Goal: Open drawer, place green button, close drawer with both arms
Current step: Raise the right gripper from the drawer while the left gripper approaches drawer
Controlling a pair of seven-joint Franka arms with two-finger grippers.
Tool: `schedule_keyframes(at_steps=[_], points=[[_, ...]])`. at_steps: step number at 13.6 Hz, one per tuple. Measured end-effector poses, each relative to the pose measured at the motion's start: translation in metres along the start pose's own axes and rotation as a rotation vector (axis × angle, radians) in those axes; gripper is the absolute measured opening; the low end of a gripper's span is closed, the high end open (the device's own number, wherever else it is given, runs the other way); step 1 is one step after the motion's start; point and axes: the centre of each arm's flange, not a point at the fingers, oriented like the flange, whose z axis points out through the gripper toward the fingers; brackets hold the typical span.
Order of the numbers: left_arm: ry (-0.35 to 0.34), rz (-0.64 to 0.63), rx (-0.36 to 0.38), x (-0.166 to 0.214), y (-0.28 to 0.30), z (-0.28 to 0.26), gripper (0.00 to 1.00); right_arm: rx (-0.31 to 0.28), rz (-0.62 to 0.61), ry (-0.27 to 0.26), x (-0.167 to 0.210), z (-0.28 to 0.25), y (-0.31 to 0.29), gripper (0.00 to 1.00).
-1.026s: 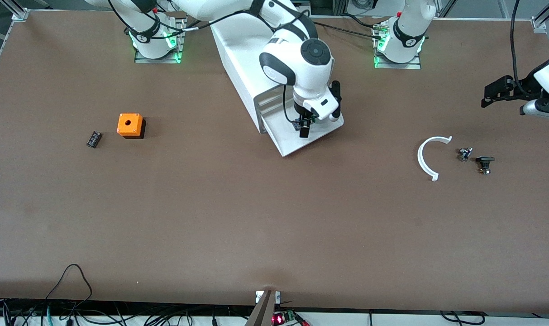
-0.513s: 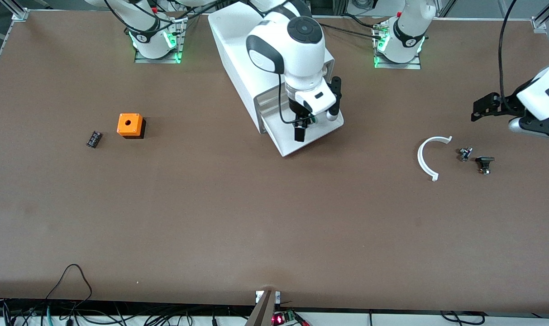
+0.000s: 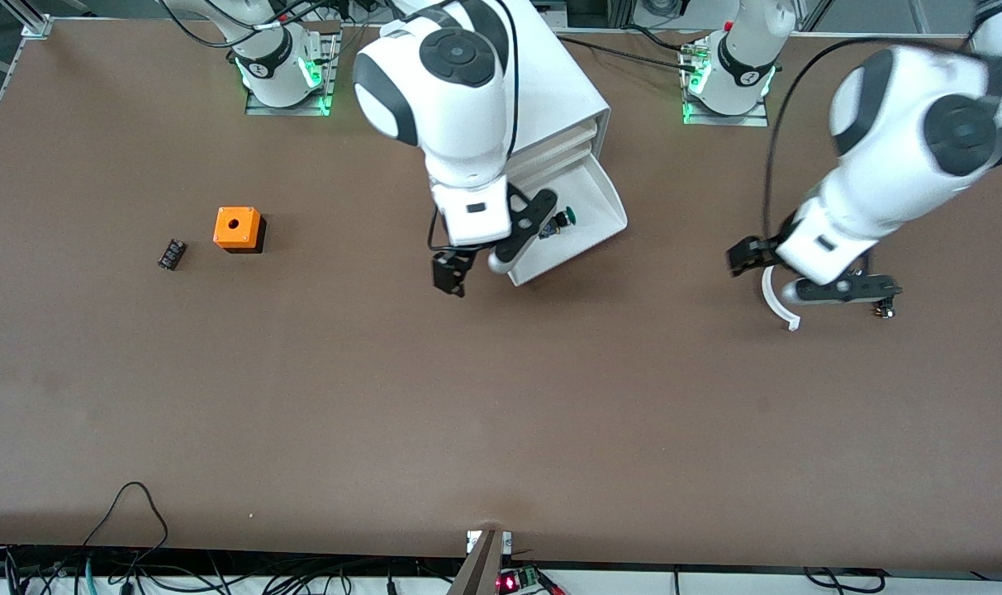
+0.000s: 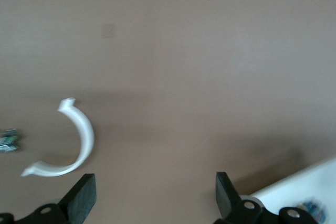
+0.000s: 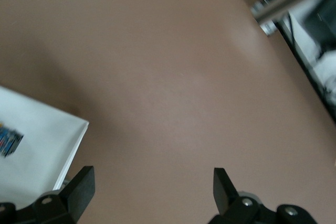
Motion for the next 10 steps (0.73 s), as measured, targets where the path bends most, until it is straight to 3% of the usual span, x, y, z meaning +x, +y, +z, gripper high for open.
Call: schedule_keyframes(at_steps=[3,6,10], points=[[0.041,-0.113,-0.04,-0.012,0.037,0.082,1.0,-0.017,0.314,-0.034,-0.019,0.006,0.038,1.0],[0.007,-0.236,-0.041,-0.032,0.07,0.14,1.0,-0.046,0.595,-0.107,-0.055,0.027,0.088,1.0],[-0.019,-0.35,-0.046,-0.06,0.109,0.202,1.0,-0.085,0.828,-0.212,-0.125,0.044,0.199,1.0]])
